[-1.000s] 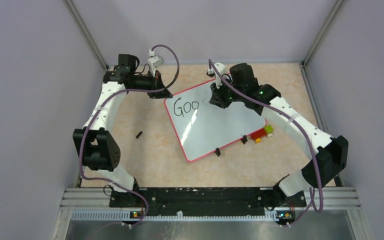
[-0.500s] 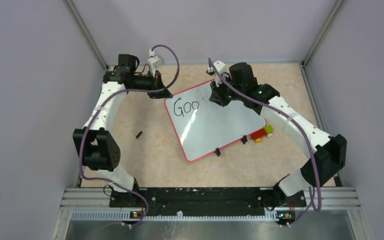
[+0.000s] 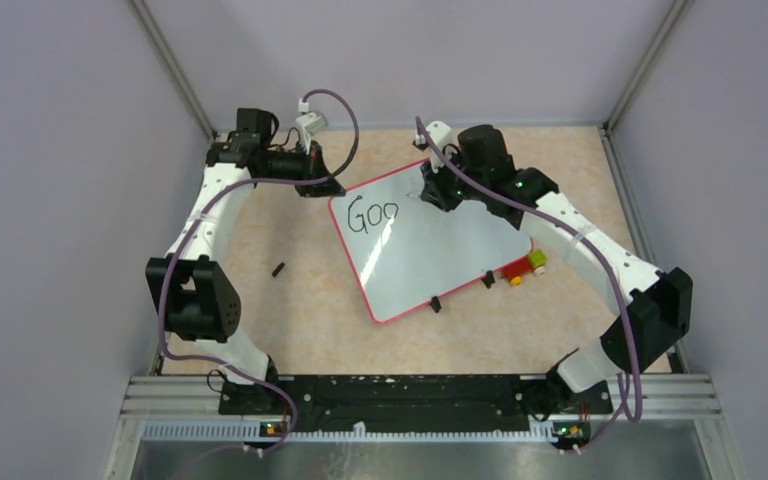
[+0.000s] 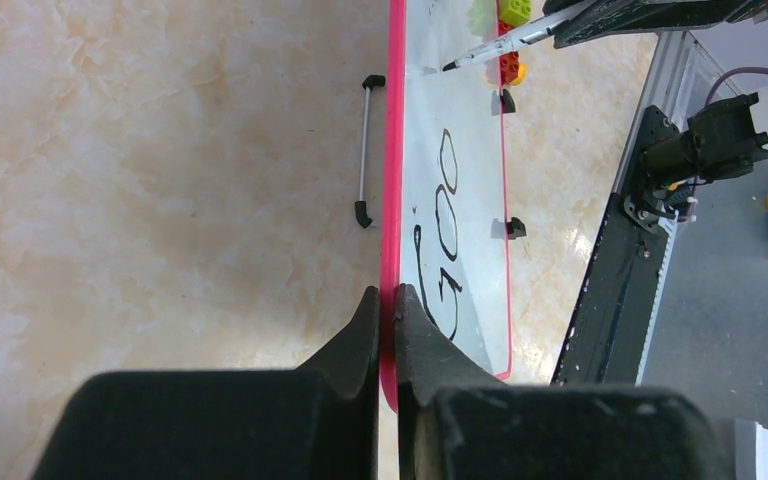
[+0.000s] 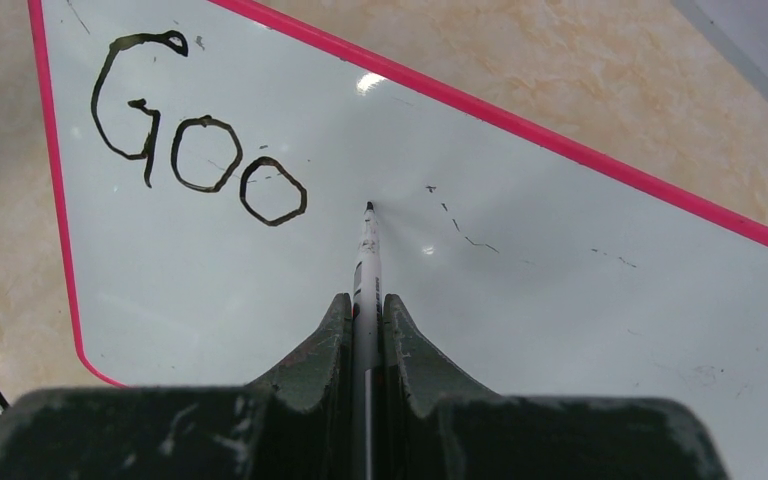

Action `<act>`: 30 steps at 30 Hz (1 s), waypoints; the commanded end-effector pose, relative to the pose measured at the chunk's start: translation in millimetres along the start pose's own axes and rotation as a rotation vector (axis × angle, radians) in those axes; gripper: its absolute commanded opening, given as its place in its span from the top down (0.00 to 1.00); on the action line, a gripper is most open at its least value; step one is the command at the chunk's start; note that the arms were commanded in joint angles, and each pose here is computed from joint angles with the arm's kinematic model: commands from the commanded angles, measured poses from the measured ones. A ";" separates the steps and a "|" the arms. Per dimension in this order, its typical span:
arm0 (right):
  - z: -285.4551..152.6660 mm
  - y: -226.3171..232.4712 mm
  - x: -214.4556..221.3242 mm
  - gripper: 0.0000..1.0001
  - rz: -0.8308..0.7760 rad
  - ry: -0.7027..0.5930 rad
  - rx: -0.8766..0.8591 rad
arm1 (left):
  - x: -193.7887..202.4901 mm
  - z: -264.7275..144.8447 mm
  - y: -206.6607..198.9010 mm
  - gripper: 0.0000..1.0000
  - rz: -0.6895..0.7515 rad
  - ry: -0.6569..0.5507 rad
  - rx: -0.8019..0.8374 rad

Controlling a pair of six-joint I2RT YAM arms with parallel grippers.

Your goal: Write a sentence on the whiteboard

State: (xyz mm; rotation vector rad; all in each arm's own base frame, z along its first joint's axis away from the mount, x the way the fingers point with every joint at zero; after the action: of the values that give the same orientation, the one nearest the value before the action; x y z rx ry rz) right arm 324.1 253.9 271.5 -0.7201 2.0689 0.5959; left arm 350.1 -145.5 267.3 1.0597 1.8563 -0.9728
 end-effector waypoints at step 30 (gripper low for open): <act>8.1 9.2 -0.2 1.00 -0.012 -0.017 -0.062 | -2.0 5.8 -10.6 1.00 0.043 -0.004 0.034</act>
State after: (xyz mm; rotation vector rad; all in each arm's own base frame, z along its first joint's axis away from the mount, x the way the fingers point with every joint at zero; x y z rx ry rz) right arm 326.3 264.4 265.4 -0.7462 2.0651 0.6475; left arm 351.8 -143.8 264.8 1.0698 1.8590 -0.9468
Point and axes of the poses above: each gripper's point midway between its finger pads, its own z axis out along the fingers, its own y axis along the line the jaws close on, x = y × z, the point moved 3 cm from there along -z, back along the fingers, and after that the axes turned 13 degrees about z, right-handed, at the moved point
